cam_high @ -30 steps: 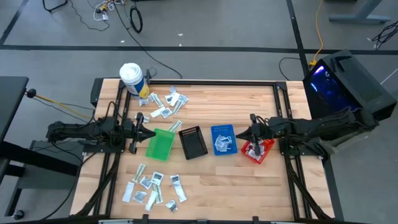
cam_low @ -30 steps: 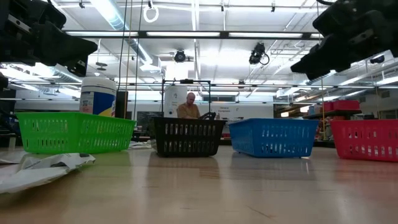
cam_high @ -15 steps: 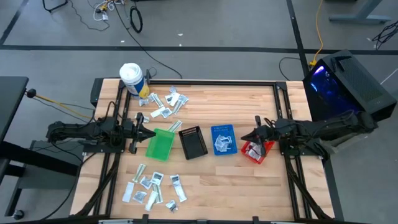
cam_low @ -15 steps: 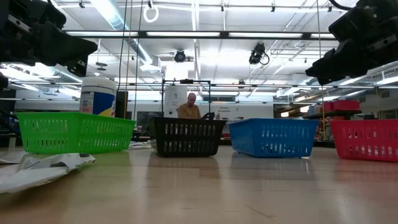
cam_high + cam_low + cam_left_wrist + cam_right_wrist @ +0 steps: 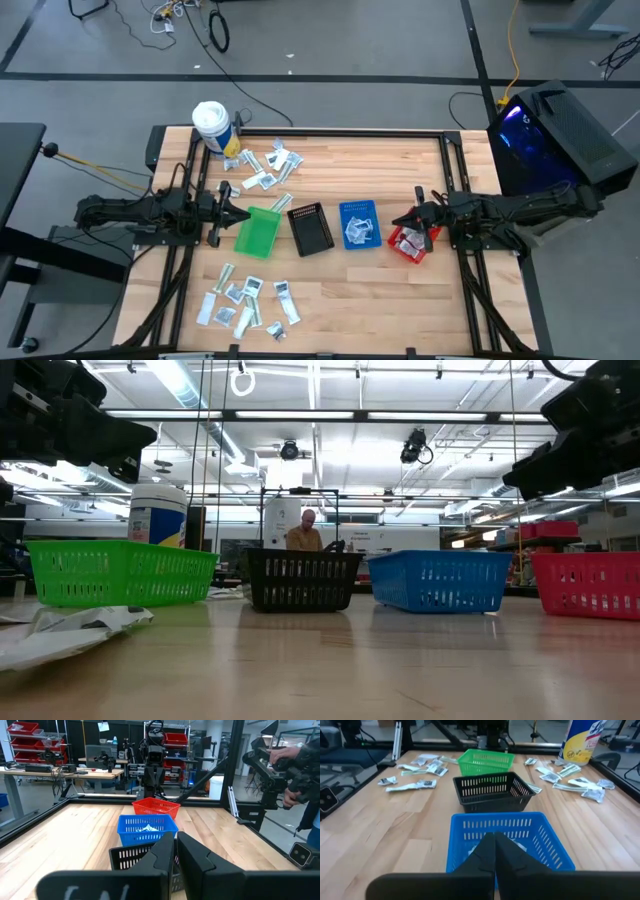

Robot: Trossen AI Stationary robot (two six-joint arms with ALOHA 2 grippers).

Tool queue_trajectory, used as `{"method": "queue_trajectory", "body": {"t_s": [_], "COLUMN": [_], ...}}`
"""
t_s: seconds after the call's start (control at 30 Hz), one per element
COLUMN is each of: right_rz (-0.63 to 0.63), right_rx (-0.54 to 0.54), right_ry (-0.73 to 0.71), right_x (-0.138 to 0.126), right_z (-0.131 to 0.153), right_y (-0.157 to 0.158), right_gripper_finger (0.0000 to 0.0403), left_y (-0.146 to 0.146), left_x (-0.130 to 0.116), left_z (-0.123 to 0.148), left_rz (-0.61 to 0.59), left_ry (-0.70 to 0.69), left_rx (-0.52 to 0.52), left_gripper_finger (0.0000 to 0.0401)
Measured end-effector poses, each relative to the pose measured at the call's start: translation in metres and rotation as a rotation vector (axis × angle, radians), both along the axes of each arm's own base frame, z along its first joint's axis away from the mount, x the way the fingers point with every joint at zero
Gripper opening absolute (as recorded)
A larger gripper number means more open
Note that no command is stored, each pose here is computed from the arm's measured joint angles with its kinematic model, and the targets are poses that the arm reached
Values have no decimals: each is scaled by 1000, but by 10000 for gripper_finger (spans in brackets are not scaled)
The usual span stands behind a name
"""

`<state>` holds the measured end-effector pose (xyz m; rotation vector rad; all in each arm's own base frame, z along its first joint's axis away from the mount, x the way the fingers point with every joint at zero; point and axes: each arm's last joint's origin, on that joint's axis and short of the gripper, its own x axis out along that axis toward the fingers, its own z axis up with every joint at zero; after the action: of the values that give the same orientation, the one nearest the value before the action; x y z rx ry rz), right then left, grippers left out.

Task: Pick & Place First Aid Supplies
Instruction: Put the towelette pack into the black basket

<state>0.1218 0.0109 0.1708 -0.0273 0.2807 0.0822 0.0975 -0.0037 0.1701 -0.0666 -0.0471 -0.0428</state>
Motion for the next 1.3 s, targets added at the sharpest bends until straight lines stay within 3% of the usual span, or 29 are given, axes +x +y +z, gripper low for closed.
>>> {"method": "queue_trajectory", "body": {"t_s": [0.67, 1.3], "right_rz": [-44, -57], "right_rx": [38, 37], "right_ry": [-105, -264], "right_x": [-12, -23], "right_z": [-17, -4], "right_y": [-5, -8], "right_gripper_finger": [0, 0], "left_y": [0, 0], "left_x": [0, 0], "left_z": [0, 0], "left_rz": [0, 0], "left_ry": [0, 0], "left_rx": [0, 0], "left_gripper_finger": [32, 32]}}
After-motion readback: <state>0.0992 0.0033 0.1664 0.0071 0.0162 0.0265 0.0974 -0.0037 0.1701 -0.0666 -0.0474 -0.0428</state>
